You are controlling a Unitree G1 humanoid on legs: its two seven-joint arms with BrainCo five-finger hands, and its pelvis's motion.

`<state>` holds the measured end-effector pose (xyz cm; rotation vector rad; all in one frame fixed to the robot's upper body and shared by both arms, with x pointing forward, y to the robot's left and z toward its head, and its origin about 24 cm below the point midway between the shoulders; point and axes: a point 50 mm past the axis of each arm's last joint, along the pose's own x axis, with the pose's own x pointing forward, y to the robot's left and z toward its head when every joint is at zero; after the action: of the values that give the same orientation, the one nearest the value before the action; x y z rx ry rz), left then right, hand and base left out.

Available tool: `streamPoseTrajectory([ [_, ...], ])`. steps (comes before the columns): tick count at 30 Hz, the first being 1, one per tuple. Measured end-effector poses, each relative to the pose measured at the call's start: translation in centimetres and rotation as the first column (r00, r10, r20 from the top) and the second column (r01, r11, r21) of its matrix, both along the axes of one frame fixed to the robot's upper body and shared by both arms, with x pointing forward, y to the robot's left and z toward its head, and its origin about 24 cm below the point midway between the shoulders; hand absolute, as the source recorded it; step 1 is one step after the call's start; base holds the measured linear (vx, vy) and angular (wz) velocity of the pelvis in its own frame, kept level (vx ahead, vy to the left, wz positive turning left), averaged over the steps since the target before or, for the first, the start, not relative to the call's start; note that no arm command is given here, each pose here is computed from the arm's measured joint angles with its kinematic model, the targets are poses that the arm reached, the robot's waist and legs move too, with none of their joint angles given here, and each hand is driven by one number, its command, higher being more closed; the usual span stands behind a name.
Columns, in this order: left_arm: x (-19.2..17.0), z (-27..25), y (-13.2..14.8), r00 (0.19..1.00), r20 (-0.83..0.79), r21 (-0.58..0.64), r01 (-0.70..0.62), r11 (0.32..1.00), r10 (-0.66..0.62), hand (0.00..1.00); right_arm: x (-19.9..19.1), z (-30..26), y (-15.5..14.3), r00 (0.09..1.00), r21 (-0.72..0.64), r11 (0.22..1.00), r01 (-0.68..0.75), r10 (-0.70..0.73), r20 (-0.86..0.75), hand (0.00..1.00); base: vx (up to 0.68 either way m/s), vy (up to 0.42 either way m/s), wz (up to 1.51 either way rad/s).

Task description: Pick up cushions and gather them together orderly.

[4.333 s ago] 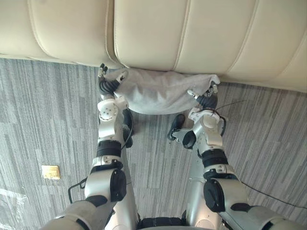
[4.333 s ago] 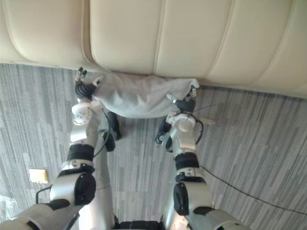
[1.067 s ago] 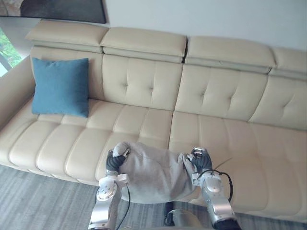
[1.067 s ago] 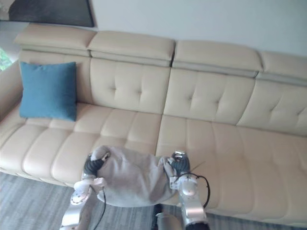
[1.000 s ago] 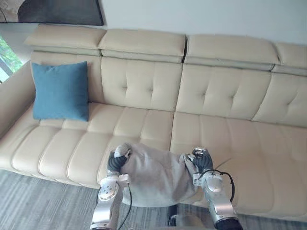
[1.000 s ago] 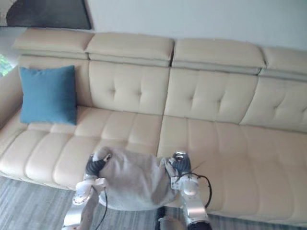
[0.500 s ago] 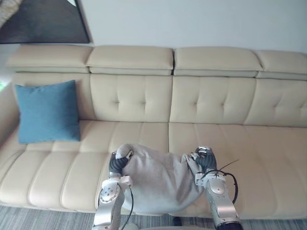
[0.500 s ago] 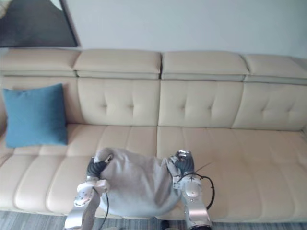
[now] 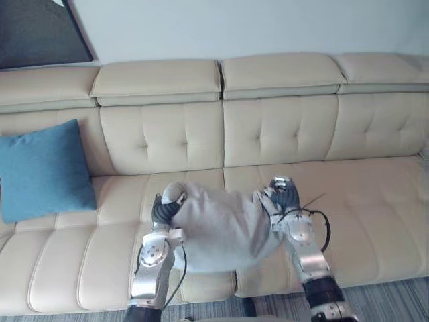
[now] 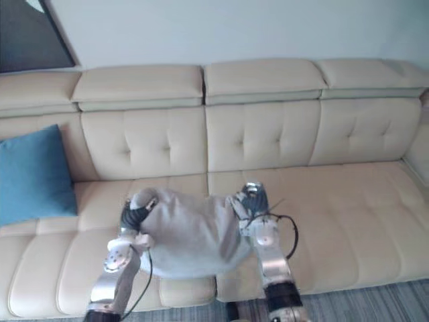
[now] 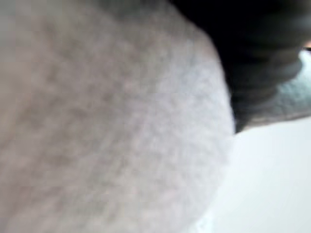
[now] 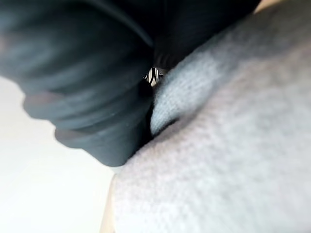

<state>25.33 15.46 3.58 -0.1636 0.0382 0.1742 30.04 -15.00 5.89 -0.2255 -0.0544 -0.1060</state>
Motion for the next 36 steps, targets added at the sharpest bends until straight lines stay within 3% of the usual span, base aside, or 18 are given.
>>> streamPoseTrajectory([
  [9,3.8,5.5,1.0,0.970,0.212,-0.037,-0.116,0.993,0.121,1.00,4.2,6.2,1.8,0.983,-0.052,0.998,-0.022,0.031,0.180,1.00,-0.10,-0.025,0.10],
  [17,5.7,8.0,1.5,0.935,0.285,-0.139,-0.176,0.974,0.210,1.00,6.3,11.7,2.4,0.945,-0.041,0.999,0.017,-0.002,0.327,1.00,-0.09,0.012,0.15],
  [28,9.6,15.9,1.9,0.844,0.496,-0.156,-0.144,0.977,0.203,1.00,7.6,21.8,1.9,0.827,-0.029,0.995,0.094,-0.062,0.559,1.00,-0.06,0.024,0.09],
  [34,11.7,20.3,2.7,0.811,0.545,-0.137,-0.163,0.977,0.212,1.00,7.6,25.2,0.4,0.769,0.078,0.983,0.166,-0.179,0.614,1.00,-0.02,0.009,0.10],
  [35,11.9,20.9,2.7,0.805,0.551,-0.143,-0.167,0.976,0.219,0.00,7.6,25.5,0.0,0.762,0.102,0.978,0.179,-0.204,0.615,1.00,-0.02,0.014,0.16],
  [36,12.1,21.7,2.8,0.797,0.560,-0.152,-0.169,0.974,0.226,0.00,7.7,25.7,-0.3,0.758,0.125,0.973,0.196,-0.231,0.610,1.00,-0.02,0.018,0.14],
])
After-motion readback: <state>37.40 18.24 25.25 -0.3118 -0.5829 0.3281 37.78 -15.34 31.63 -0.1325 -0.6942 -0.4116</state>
